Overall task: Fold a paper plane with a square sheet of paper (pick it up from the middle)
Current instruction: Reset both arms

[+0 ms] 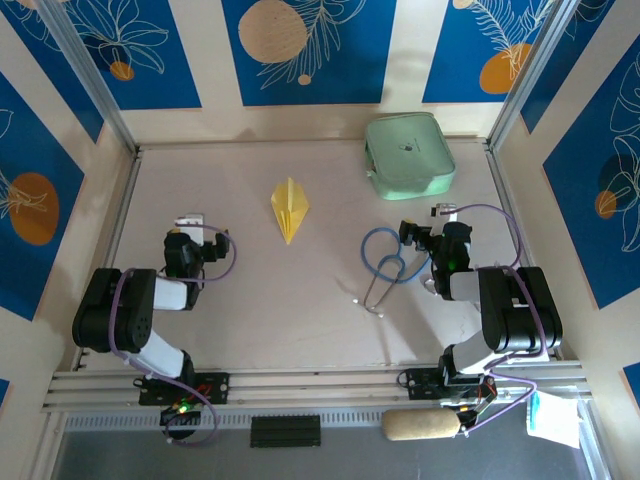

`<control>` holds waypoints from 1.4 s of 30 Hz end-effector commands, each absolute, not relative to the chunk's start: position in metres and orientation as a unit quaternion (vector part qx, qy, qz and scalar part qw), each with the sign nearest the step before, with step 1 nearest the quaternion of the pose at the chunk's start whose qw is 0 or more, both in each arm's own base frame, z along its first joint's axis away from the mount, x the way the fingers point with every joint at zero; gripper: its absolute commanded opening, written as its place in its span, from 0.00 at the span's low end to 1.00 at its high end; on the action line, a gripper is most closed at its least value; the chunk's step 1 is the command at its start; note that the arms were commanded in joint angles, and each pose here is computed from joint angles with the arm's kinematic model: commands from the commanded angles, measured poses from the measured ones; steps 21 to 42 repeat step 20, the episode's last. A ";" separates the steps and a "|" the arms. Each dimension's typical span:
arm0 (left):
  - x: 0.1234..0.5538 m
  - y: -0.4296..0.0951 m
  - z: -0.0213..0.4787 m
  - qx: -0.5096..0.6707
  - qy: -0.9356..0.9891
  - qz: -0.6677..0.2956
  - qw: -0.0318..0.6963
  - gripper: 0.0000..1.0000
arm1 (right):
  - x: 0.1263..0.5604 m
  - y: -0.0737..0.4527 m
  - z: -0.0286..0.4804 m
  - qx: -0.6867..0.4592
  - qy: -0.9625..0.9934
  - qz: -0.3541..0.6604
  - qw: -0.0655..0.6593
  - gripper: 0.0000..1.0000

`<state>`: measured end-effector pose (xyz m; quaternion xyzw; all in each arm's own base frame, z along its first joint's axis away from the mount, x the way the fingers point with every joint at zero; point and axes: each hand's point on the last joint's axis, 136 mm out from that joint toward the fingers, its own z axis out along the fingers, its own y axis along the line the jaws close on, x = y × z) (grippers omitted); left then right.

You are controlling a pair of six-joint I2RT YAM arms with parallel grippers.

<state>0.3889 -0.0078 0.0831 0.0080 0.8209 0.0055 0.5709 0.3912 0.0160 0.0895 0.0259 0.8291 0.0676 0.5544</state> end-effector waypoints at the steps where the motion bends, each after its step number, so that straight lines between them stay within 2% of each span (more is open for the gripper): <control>1: 0.393 -0.010 0.094 0.016 0.805 0.012 0.592 0.99 | 0.396 0.017 0.093 0.019 0.827 0.059 0.559 0.99; 42: 0.397 -0.015 0.092 0.029 0.813 0.013 0.581 0.99 | 0.397 0.017 0.093 0.018 0.826 0.059 0.560 0.99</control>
